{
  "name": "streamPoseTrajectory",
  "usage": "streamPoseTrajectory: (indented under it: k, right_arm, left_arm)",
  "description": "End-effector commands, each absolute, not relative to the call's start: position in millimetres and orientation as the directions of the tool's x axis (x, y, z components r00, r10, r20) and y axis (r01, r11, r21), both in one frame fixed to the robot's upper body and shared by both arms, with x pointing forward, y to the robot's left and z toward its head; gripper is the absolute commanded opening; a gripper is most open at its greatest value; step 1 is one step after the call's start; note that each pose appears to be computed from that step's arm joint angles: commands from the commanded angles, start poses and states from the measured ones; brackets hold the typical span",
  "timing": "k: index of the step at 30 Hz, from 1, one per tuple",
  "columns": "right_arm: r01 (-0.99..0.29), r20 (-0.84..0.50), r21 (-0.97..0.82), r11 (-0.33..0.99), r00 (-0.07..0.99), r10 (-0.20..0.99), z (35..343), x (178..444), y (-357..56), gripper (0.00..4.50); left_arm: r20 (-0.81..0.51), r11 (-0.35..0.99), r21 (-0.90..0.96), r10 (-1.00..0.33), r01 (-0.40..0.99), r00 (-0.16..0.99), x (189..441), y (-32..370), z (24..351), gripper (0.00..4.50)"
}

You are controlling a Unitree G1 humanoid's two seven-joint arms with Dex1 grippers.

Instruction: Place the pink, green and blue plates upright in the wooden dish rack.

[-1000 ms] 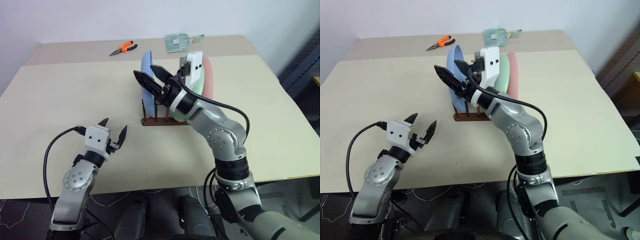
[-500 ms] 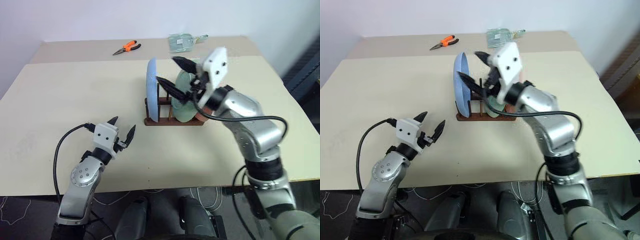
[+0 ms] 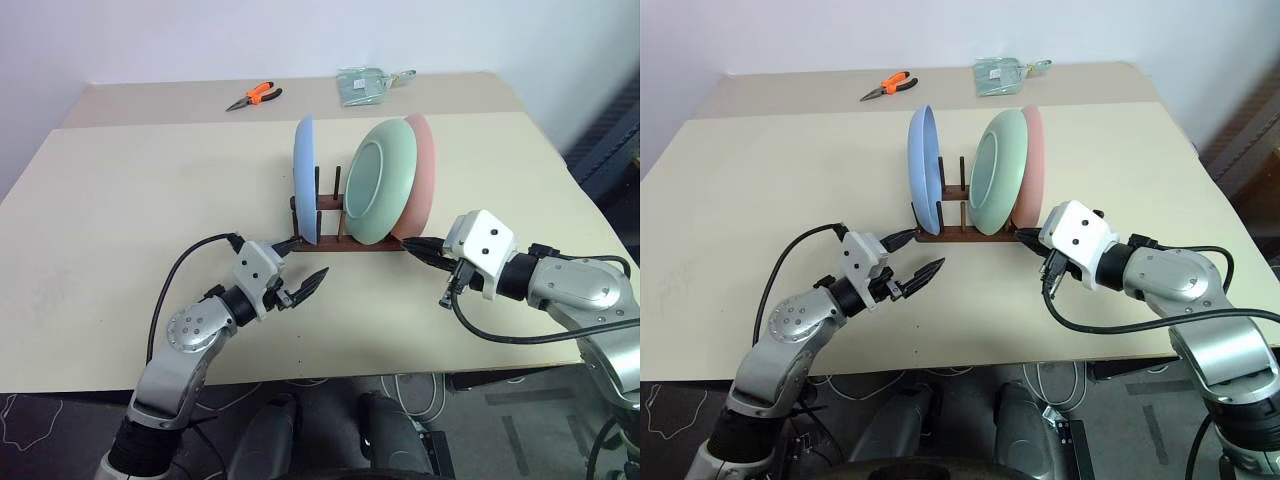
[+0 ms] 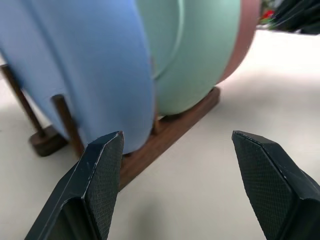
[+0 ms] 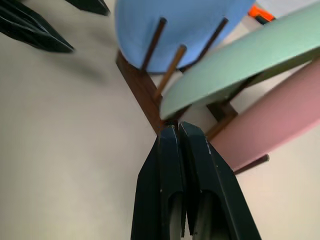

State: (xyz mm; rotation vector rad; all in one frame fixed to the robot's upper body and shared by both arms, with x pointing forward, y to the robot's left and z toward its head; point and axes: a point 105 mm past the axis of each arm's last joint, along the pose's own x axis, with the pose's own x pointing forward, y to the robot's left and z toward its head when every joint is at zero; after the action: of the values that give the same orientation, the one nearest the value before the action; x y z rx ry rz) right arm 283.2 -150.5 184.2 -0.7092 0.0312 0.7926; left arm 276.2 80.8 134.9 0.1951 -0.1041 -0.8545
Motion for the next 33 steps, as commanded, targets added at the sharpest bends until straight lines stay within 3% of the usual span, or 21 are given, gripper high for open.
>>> streamPoseTrajectory:
  k: [1, 8, 29, 33]
  right_arm:
    - [-0.587, -0.229, -0.631, 0.507, 0.766, 0.601, 190.0, 297.1, -154.1, 0.06]
    - [-0.587, -0.166, -0.646, 0.487, 0.732, 0.661, 198.4, 303.8, -134.1, 0.06]
    - [-0.636, -0.107, -0.655, 0.409, 0.614, 0.782, 219.0, 289.7, -93.6, 0.06]
    - [-0.696, -0.236, -0.602, 0.39, 0.622, 0.747, 192.5, 284.2, -117.6, 0.06]
  left_arm:
    - [0.033, 0.602, 0.22, -0.791, 0.768, 0.611, 267.6, 74.7, 145.4, 3.51]
    - [0.023, 0.619, 0.218, -0.776, 0.755, 0.63, 266.0, 76.1, 143.0, 3.51]
    - [0.014, 0.637, 0.209, -0.761, 0.742, 0.649, 264.9, 76.7, 136.2, 3.51]
    - [-0.015, 0.674, 0.21, -0.722, 0.709, 0.691, 267.1, 90.5, 128.2, 3.51]
